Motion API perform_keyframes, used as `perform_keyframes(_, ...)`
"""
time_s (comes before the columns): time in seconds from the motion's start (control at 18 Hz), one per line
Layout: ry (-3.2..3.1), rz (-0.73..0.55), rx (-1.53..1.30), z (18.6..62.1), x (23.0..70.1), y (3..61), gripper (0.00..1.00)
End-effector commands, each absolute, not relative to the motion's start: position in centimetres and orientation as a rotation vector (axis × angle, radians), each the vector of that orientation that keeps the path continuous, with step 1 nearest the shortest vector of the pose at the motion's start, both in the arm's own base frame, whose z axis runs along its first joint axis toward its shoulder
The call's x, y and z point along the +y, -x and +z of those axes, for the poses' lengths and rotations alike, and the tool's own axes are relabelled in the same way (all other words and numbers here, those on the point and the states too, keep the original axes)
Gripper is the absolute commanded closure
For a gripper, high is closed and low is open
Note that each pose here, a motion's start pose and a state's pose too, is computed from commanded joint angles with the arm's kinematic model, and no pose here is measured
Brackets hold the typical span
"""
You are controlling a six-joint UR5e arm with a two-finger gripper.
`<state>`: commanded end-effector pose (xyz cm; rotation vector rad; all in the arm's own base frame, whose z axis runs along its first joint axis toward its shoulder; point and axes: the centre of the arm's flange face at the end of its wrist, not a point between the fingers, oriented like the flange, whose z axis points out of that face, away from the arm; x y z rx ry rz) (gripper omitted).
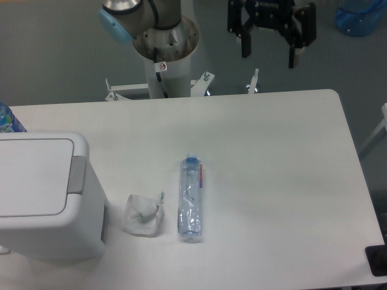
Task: Open the trash can
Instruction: 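Move the open gripper from its raised pose toward the table, then move the gripper over the white trash bin's lid edge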
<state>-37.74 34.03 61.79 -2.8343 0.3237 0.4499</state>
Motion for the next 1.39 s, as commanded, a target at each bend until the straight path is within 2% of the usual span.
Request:
perform_keyframes(0.39,2.826,0.427,0.291,61.5,34.3,37.6,0.0)
perform_keyframes(0.67,2.754,0.358,0.037,61.2,35.7,37.6,0.0)
perform_keyframes(0.83,2.724,0.27,-0.093,60.1,38.0,35.6,0.0)
perform_keyframes(1.0,2.676,0.297,-0.137,59.4,39.4,34.8,0.0)
perform_keyframes(1.39,2.626,0.208,-0.293,57.6,44.3,32.2,0.0)
